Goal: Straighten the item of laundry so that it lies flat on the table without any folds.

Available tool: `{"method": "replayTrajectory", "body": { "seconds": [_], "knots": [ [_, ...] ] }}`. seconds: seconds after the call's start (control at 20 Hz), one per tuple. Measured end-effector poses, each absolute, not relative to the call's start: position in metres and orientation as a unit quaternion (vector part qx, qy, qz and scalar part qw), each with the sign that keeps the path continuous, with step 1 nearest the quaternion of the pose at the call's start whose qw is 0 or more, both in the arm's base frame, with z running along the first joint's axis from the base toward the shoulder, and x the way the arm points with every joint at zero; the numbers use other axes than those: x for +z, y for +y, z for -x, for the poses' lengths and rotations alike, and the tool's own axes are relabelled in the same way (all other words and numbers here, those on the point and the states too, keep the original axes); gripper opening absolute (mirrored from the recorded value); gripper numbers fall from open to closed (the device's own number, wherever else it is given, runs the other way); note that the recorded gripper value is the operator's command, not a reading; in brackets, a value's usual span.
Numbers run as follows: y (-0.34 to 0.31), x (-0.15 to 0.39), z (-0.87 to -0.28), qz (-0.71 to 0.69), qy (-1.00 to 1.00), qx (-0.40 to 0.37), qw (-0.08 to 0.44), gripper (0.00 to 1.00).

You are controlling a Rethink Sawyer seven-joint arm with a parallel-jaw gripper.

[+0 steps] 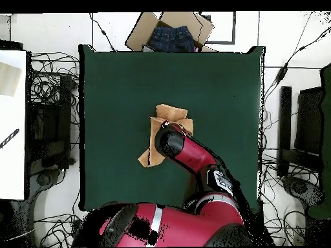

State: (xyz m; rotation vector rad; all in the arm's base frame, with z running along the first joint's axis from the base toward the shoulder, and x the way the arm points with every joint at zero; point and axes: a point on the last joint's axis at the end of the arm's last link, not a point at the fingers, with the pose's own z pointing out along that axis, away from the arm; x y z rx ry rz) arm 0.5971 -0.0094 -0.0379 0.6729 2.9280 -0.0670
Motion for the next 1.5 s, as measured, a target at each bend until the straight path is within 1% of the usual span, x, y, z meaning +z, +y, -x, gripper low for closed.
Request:
{"method": "replayTrajectory", "body": {
  "seconds": [0.55,0.65,0.85,1.2,1.4,1.5],
  "knots": [
    [-0.009,-0.036,-0.597,-0.223,0.972,-0.022,0.069,0.0],
    [-0.006,-0.029,-0.597,-0.221,0.972,-0.022,0.07,0.0],
    [0.002,-0.002,-0.597,-0.215,0.974,-0.016,0.072,0.0],
    [0.013,0.089,-0.58,-0.201,0.977,0.003,0.07,0.0],
    [0.015,0.118,-0.575,-0.202,0.977,0.012,0.07,0.0],
    [0.013,0.124,-0.573,-0.205,0.976,0.012,0.073,0.0]
  ]
}}
